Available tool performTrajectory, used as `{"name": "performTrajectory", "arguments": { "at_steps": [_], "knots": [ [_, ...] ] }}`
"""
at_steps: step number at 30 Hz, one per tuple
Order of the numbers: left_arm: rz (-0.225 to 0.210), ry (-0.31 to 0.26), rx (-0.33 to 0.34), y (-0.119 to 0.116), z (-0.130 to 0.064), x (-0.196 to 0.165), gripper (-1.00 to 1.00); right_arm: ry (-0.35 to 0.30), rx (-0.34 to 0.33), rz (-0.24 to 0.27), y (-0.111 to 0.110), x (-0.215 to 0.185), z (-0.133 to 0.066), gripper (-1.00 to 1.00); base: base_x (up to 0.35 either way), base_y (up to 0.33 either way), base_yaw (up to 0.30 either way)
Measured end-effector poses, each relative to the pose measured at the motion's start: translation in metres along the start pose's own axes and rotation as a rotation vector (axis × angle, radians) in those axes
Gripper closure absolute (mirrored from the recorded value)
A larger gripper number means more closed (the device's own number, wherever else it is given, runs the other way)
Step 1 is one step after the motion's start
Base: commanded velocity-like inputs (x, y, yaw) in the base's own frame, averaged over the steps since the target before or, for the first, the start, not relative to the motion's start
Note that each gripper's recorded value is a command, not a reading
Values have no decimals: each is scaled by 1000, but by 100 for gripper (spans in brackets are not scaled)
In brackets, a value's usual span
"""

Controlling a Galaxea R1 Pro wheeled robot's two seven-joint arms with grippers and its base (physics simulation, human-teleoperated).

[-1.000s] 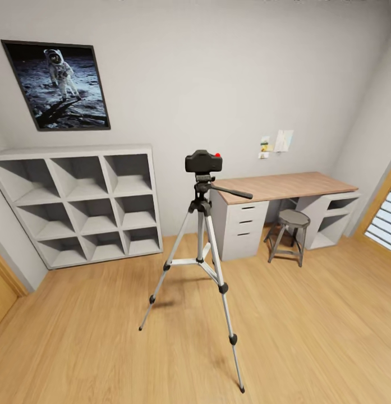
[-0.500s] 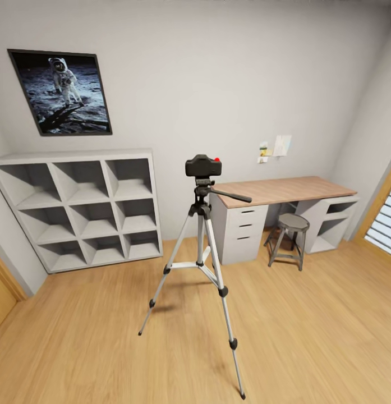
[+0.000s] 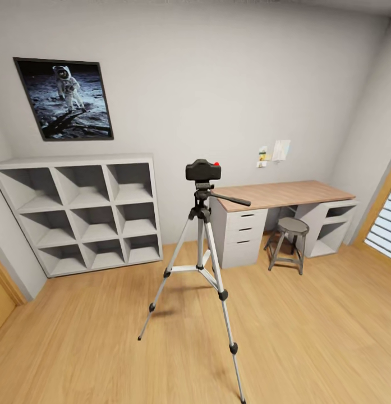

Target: Attach the digital camera to the camera tripod in the bedroom.

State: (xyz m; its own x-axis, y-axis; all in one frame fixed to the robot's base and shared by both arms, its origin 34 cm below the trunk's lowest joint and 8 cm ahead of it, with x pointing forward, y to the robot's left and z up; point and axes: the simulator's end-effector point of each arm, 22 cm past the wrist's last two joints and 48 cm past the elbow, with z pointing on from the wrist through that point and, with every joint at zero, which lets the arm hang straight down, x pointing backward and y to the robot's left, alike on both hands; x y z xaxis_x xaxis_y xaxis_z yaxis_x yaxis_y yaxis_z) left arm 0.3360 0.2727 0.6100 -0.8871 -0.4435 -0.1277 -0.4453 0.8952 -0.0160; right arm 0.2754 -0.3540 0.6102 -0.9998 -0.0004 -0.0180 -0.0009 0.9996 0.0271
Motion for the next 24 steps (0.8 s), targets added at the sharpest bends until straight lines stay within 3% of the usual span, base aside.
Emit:
{"name": "performTrajectory", "arguments": {
  "at_steps": [8,24],
  "knots": [
    [-1,-12,6,-2,-2,-5,-100,-79,14,-12,-3,-19,-3,-100,0,0,0],
    [-2,-34,17,-6,-7,-13,-100,-116,13,-15,-1,-31,-7,-100,0,0,0]
  ]
}}
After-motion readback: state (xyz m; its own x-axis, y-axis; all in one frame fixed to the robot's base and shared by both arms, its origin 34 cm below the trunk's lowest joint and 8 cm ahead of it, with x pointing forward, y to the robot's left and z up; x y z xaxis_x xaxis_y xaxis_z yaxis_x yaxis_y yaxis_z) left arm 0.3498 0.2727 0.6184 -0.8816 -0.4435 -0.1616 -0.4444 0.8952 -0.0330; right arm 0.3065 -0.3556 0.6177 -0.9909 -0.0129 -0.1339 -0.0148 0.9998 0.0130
